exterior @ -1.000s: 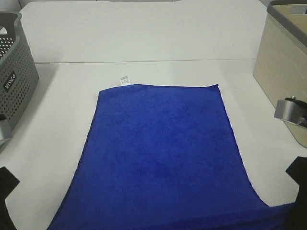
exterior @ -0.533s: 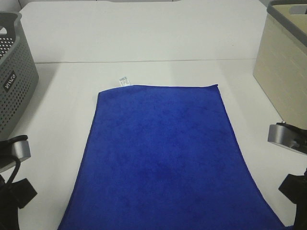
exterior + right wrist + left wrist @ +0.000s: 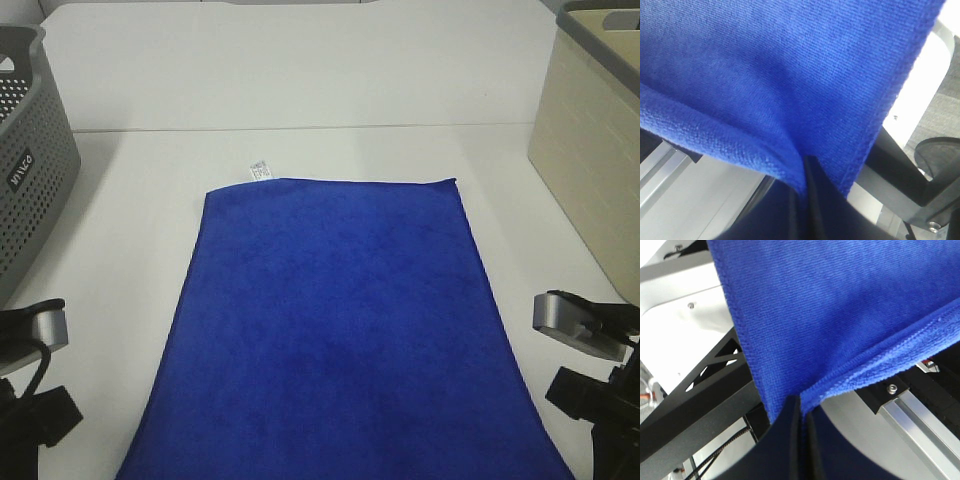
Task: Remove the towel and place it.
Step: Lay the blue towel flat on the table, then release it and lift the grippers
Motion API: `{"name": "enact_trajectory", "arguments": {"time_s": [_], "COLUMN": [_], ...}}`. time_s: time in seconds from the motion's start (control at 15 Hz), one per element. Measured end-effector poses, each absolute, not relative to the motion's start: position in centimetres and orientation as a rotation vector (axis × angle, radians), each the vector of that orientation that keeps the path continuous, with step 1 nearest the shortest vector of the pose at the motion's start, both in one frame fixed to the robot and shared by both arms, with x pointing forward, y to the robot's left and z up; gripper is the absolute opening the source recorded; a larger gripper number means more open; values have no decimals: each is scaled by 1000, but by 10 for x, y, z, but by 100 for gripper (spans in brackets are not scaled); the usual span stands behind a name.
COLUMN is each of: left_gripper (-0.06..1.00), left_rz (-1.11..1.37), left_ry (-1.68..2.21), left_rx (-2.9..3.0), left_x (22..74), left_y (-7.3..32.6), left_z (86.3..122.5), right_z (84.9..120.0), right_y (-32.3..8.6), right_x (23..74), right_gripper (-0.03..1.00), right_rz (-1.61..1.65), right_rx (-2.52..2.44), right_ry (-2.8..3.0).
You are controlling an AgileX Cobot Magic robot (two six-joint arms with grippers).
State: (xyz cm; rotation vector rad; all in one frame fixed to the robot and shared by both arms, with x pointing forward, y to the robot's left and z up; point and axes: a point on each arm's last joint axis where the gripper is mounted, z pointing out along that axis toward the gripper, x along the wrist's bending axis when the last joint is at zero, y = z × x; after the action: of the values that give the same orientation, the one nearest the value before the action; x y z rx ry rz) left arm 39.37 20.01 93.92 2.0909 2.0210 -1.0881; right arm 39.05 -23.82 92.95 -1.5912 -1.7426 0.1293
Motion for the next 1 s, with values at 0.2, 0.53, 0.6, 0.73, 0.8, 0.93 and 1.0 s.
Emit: {"name": "enact_trajectory", "arguments": {"time_s": [0.2,0.53,0.6,0.73,0.8,0.93,1.0], "left_gripper": [0,0,0,0,0,0,0], "left_rz": [-1169,-1223,-1233,-1265,-1283,-1295,-1296], "left_ry": [2073,2106,2112,2132,2142,2136,2129], "left_rx": [2092,2111,2113,2116,2115,2127,2132], "left_x": [400,416,417,417,417,417,417], "left_y": [198,194,194,194,194,195,195], "left_z": [925,911,909,902,899,897,897], "right_z": [925,911,909,904,903,902,902], "right_y": [-238,-238,-238,-237,-237,-237,-237], "right_x": [391,393,393,394,394,394,394], "right_gripper": [2,2,2,2,2,2,2], "right_rz": [154,236,250,269,276,276,276], "right_rx": [-1589,-1582,-1578,-1573,-1572,-1573,-1573], "right_ry": [-1720,-1645,-1630,-1604,-1592,-1585,-1584]}}
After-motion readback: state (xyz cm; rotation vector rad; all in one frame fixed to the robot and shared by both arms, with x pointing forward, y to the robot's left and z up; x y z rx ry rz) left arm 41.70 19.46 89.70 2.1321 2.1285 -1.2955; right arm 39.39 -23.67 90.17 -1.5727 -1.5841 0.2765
